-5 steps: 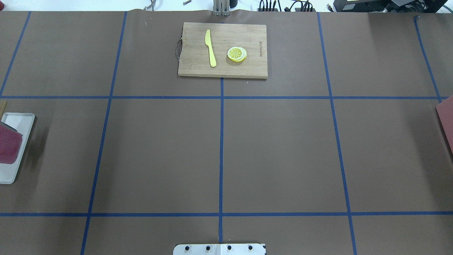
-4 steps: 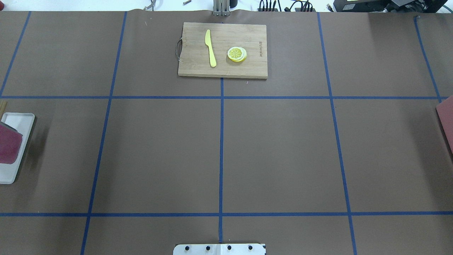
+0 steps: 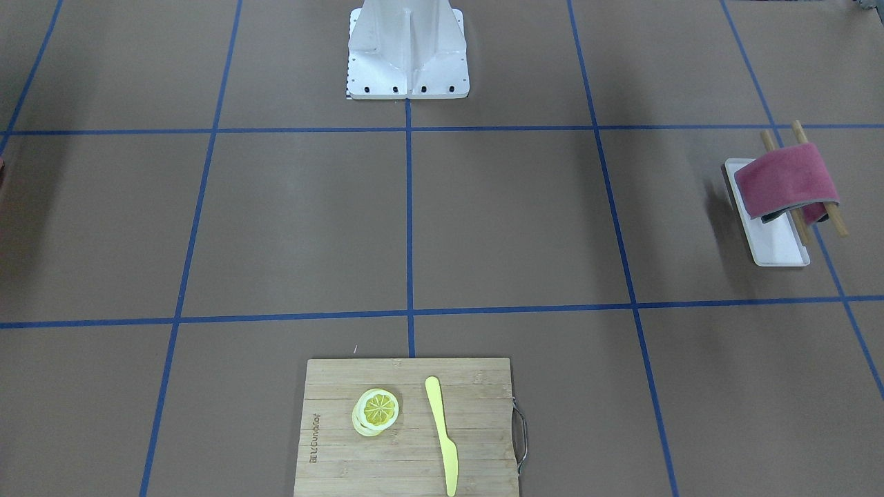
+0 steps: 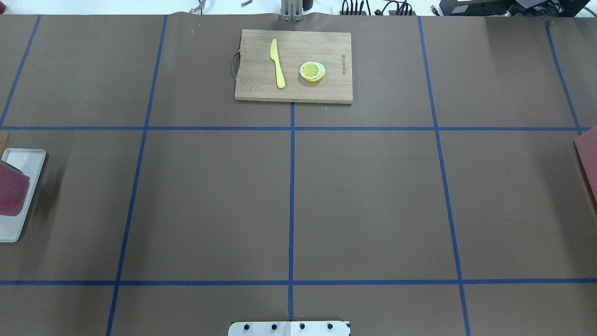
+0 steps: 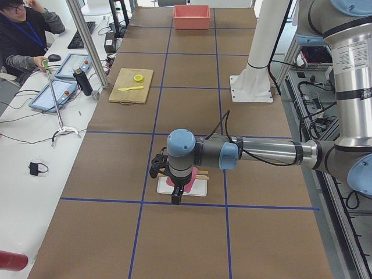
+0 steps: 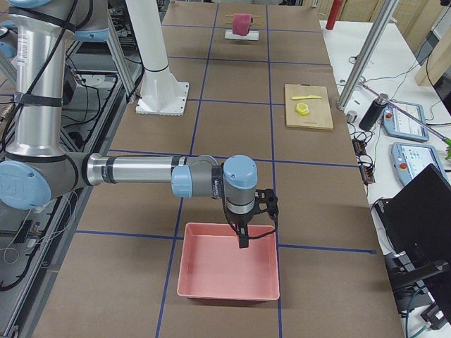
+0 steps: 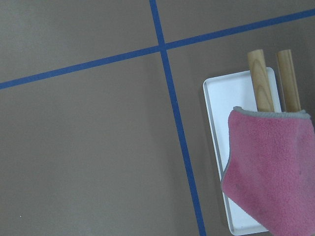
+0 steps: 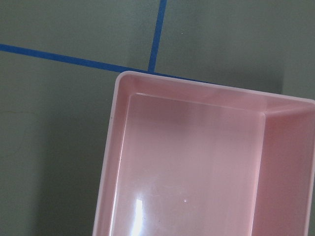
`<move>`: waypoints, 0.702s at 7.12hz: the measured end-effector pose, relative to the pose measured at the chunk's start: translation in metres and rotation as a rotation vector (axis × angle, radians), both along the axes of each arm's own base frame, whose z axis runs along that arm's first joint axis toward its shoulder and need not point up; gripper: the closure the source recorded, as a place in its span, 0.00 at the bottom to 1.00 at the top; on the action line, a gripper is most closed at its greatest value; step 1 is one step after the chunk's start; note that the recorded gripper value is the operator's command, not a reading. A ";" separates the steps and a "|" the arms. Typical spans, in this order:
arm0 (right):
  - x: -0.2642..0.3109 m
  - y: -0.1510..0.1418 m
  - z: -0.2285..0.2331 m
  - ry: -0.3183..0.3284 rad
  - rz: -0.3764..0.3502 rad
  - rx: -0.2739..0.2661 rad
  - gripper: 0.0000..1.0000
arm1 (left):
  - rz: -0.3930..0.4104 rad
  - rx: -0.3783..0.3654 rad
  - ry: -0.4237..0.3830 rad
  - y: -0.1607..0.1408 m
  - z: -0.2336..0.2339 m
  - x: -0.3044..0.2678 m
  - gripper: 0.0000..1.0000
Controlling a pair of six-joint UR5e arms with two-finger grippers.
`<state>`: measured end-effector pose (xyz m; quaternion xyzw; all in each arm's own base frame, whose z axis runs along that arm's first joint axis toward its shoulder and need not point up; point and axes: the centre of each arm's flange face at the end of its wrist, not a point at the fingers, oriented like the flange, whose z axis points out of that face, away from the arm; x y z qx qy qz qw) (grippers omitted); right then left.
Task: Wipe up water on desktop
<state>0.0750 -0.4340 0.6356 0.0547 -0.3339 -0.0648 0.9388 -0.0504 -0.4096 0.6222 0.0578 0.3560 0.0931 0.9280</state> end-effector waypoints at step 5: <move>0.000 -0.020 -0.020 0.008 0.003 0.044 0.00 | -0.004 0.039 0.001 -0.008 -0.009 0.000 0.02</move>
